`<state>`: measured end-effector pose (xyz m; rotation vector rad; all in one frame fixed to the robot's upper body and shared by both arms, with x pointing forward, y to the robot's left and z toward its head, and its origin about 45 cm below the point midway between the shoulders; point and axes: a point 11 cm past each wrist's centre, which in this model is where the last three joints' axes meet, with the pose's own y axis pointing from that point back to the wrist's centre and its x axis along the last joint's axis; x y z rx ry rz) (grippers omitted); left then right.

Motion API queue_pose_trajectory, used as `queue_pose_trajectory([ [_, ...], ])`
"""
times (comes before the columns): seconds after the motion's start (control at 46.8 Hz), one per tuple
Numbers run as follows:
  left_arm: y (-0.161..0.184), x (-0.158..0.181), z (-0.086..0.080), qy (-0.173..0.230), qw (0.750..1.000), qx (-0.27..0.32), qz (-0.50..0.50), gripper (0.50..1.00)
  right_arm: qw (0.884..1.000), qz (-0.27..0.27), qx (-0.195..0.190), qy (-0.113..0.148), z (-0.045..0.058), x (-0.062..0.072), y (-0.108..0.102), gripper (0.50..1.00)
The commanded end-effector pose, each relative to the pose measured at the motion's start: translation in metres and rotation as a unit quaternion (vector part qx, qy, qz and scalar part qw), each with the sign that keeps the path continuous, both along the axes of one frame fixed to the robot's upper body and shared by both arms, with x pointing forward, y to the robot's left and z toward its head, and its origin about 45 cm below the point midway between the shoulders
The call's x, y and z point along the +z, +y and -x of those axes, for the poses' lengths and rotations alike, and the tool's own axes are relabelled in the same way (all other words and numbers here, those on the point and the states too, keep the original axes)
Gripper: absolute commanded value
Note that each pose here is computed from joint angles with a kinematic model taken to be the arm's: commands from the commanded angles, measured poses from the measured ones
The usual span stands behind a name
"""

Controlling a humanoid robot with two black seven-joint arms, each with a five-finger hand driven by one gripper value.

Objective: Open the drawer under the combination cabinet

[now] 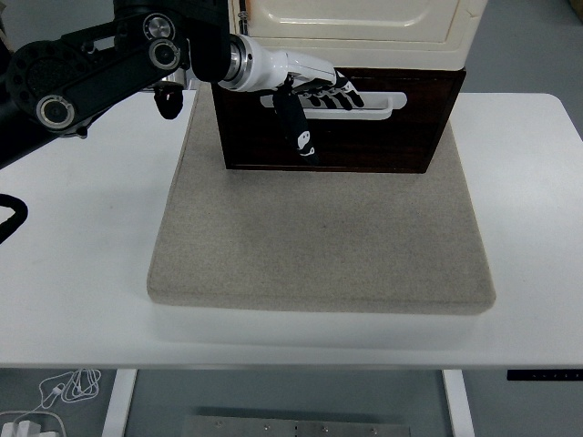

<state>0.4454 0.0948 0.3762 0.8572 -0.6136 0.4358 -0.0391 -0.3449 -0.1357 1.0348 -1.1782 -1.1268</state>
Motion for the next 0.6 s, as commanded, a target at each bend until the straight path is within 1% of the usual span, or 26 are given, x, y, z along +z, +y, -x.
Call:
queue_pose_trajectory([
  [0.0, -0.0002, 0.0, 0.0003, 0.0, 1.0, -0.001, 0.0, 0.975, 1.0, 0.0, 0.0, 0.0, 0.0, 0.0, 0.0, 0.928],
  [0.577, -0.002, -0.0002, 0.0034, 0.009, 1.0, -0.009, 0.002, 0.979, 1.0, 0.0, 0.0, 0.0, 0.0, 0.0, 0.0, 0.928],
])
